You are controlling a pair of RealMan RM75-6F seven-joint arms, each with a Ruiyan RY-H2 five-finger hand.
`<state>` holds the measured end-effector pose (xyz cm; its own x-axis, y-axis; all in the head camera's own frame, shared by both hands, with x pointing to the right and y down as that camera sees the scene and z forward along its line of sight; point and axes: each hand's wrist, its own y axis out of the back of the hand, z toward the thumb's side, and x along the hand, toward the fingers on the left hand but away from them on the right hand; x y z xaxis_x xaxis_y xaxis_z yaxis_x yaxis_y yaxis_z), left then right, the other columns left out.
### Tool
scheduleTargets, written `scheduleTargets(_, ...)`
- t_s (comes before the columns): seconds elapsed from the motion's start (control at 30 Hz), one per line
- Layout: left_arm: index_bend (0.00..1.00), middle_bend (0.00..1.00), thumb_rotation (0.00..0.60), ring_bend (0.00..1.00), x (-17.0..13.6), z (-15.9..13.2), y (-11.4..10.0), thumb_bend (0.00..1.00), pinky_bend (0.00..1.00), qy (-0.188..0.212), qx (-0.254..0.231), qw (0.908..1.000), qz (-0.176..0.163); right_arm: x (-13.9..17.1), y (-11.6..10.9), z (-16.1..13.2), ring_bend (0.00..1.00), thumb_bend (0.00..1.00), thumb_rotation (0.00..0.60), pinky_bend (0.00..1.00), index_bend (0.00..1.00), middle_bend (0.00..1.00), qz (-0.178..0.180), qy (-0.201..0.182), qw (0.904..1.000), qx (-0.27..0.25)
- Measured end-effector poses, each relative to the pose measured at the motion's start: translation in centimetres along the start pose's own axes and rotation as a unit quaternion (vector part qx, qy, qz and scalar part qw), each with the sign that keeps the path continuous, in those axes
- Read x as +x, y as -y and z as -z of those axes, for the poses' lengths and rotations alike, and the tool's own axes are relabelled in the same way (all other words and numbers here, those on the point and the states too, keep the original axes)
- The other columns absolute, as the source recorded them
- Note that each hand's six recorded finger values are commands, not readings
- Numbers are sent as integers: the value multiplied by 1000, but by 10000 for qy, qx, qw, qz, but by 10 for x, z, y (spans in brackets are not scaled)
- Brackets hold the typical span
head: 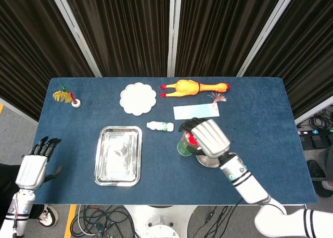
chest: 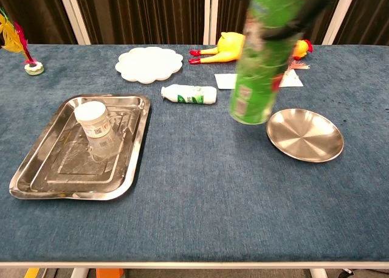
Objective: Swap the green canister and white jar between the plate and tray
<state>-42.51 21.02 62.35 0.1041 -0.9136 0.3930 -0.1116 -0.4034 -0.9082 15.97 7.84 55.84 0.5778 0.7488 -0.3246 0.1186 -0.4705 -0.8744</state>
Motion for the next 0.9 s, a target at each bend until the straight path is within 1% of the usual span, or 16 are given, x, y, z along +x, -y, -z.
scheduleTargets(0.17, 140, 136, 600, 52, -1, 3, 2, 223, 200, -44, -7, 10000, 34, -32, 19, -21, 351, 198, 600, 575, 391, 396, -132, -253, 9996, -10)
scheduleTargets(0.27, 140, 136, 600, 52, -2, 5, 3, 223, 200, -67, -15, 10000, 42, -51, 29, -31, 352, 199, 600, 567, 392, 396, -182, -327, 9993, -4)
scheduleTargets(0.33, 140, 136, 600, 52, -2, 6, 2, 224, 200, -71, -23, 10000, 27, -62, 34, -37, 352, 199, 600, 543, 393, 396, -183, -363, 9992, 13)
scheduleTargets(0.43, 140, 136, 600, 52, -3, 9, 2, 224, 200, -81, -19, 10000, 30, -73, 41, -42, 351, 199, 600, 508, 393, 396, -196, -371, 9991, 54)
scheduleTargets(0.57, 140, 136, 600, 52, -4, 12, 1, 224, 200, -91, -21, 10000, 24, -83, 50, -47, 337, 199, 600, 494, 386, 392, -246, -377, 9989, 104)
scheduleTargets(0.63, 140, 136, 600, 53, -3, 13, 1, 224, 200, -88, -24, 10000, 21, -85, 55, -48, 297, 196, 600, 462, 347, 362, -320, -376, 9987, 133)
scheduleTargets(0.73, 140, 136, 600, 53, -3, 13, 2, 223, 200, -93, -34, 9999, 42, -87, 63, -47, 215, 184, 600, 390, 257, 297, -457, -360, 9982, 168)
scheduleTargets(0.8, 140, 136, 600, 52, -3, 14, 3, 224, 200, -101, -42, 9999, 58, -87, 67, -46, 127, 161, 600, 303, 158, 226, -548, -374, 9976, 210)
scheduleTargets(0.83, 140, 136, 600, 53, -3, 14, 3, 224, 200, -108, -44, 9999, 65, -87, 67, -46, 72, 142, 600, 243, 95, 176, -565, -380, 9974, 219)
scheduleTargets(0.9, 140, 136, 600, 52, -3, 14, 3, 223, 200, -114, -45, 9999, 65, -86, 66, -44, 11, 102, 600, 146, 17, 96, -594, -391, 9971, 253)
